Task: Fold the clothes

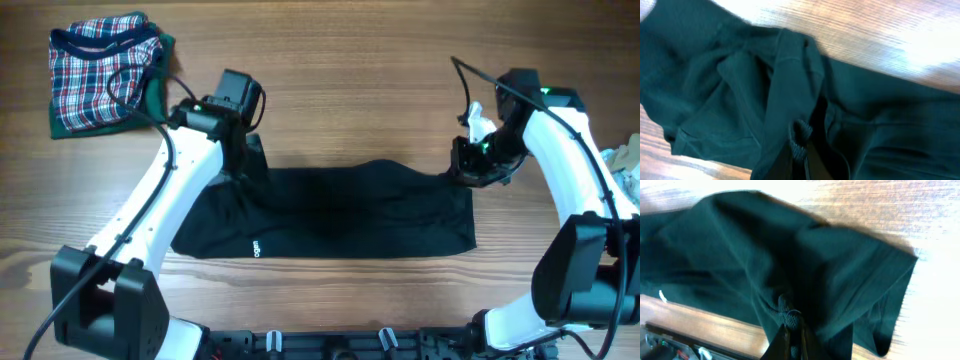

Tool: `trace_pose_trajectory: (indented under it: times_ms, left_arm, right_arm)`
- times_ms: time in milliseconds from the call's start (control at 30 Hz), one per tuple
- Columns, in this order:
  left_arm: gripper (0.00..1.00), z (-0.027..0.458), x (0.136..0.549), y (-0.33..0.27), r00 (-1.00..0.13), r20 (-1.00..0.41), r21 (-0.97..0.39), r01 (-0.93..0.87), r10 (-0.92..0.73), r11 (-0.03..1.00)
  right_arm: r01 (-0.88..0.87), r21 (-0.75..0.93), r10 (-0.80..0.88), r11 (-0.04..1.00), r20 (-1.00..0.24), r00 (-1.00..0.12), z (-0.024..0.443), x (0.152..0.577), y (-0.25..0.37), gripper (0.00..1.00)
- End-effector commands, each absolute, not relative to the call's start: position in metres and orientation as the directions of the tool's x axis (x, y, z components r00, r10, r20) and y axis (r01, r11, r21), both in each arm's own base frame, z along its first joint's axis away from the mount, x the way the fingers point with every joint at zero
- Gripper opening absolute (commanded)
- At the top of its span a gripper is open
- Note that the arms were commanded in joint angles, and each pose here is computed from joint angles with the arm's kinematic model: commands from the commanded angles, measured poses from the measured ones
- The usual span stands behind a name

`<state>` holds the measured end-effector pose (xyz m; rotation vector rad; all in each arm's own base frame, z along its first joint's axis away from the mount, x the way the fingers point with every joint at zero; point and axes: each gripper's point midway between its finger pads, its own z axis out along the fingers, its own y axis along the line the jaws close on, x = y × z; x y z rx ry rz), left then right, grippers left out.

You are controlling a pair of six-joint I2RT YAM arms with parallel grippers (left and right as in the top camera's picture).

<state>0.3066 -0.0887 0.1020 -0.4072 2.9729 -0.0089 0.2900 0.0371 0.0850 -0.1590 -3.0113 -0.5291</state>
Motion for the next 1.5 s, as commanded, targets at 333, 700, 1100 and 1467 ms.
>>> trace_pose_trajectory:
  times_ms: [333, 700, 1100, 1467]
  left_arm:
    - [0.04, 0.051, 0.321, -0.070, -0.929, -0.229, 0.062, -0.311, -0.290, 0.948]
    - [1.00, 0.072, 0.328, -0.027, -0.837, -0.249, 0.010, -0.505, -0.487, 0.863]
    - [0.91, 0.113, 0.342, -0.100, -0.920, -0.326, -0.168, -0.168, -0.216, 0.971]
    - [0.04, 0.054, 0.313, -0.140, -0.981, -0.175, -0.070, -0.073, -0.085, 0.995]
  right_arm:
    - [0.395, 0.109, 0.392, 0.912, 0.050, -0.919, 0.037, 0.288, -0.025, 0.04]
    - [0.399, 0.174, 0.401, 0.900, 0.025, -0.916, 0.066, 0.309, -0.022, 0.68]
    - [0.271, 0.452, 0.229, 0.850, 0.146, -0.962, 0.055, 0.269, 0.012, 0.73]
    - [0.458, 0.174, 0.448, 0.872, 0.094, -0.889, 0.001, 0.262, -0.033, 0.73]
